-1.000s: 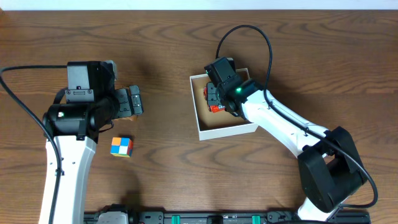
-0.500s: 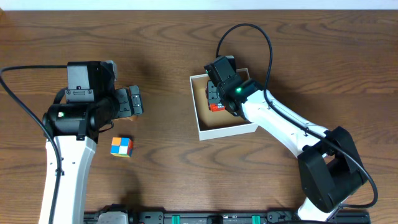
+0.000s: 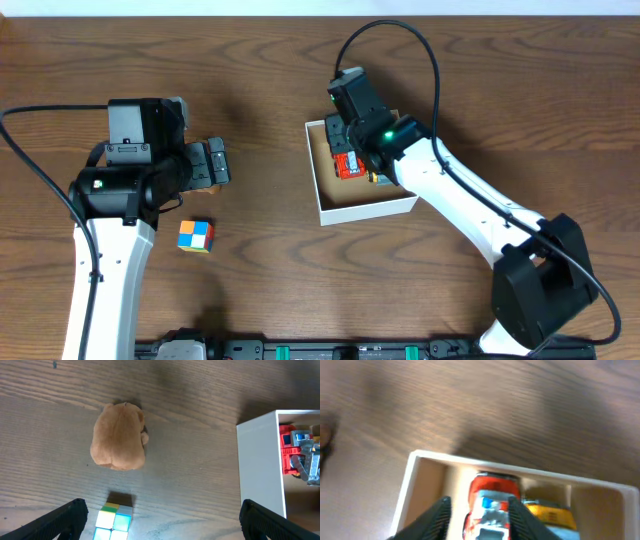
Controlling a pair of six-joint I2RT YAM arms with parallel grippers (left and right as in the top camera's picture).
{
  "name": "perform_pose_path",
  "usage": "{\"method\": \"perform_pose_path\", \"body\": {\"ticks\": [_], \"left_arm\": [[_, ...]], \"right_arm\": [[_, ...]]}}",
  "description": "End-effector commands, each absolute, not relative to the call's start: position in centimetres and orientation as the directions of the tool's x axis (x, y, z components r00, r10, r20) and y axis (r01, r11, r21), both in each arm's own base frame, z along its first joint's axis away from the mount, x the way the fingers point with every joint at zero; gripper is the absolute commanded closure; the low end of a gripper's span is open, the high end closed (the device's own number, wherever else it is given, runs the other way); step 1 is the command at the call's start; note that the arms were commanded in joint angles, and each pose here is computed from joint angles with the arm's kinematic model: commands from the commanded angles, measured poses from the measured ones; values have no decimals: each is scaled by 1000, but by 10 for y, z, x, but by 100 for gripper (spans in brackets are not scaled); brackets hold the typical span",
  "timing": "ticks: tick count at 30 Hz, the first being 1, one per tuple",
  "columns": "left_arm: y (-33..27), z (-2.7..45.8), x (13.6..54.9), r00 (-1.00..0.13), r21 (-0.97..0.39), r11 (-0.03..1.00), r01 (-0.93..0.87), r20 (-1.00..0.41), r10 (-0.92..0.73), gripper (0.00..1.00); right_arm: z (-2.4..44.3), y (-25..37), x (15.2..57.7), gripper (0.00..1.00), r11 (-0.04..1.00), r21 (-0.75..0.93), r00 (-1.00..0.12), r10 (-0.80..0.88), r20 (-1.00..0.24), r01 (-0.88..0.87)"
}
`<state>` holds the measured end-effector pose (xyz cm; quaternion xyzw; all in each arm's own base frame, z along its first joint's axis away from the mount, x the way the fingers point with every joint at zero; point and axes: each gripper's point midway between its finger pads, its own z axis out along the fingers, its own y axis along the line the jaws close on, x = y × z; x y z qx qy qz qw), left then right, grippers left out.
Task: Pack container
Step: 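Lower red truck beside yellow truck and push it into place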
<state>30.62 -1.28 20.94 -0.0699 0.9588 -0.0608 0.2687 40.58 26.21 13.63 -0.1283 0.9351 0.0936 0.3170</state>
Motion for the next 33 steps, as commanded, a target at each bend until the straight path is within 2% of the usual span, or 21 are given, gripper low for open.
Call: {"method": "perform_pose_path", "body": {"ticks": [1,3,5,23,33], "left_arm": [[-14,216,308,-839,-164,982,-95,-518,-168,2],[-15,216,308,-839,-165,982,-94,-518,-168,2],[-15,216,308,-839,-165,982,-95,-518,-168,2],[-15,216,308,-839,-165,982,-95,-518,-168,2],[-15,216,308,-839,-165,982,-95,-518,-168,2]], "right_arm": [[146,286,386,81,889,111,-736,-292,-610,-445],[143,287,380,94,886,107,-743,-307,-595,-452],[138,289,375,99,881,101,-747,-325,-580,-462],[71,289,395,99,905,13,-772,-354,-528,-425],[68,268,415,98,949,-96,-765,-299,-570,-300]]}}
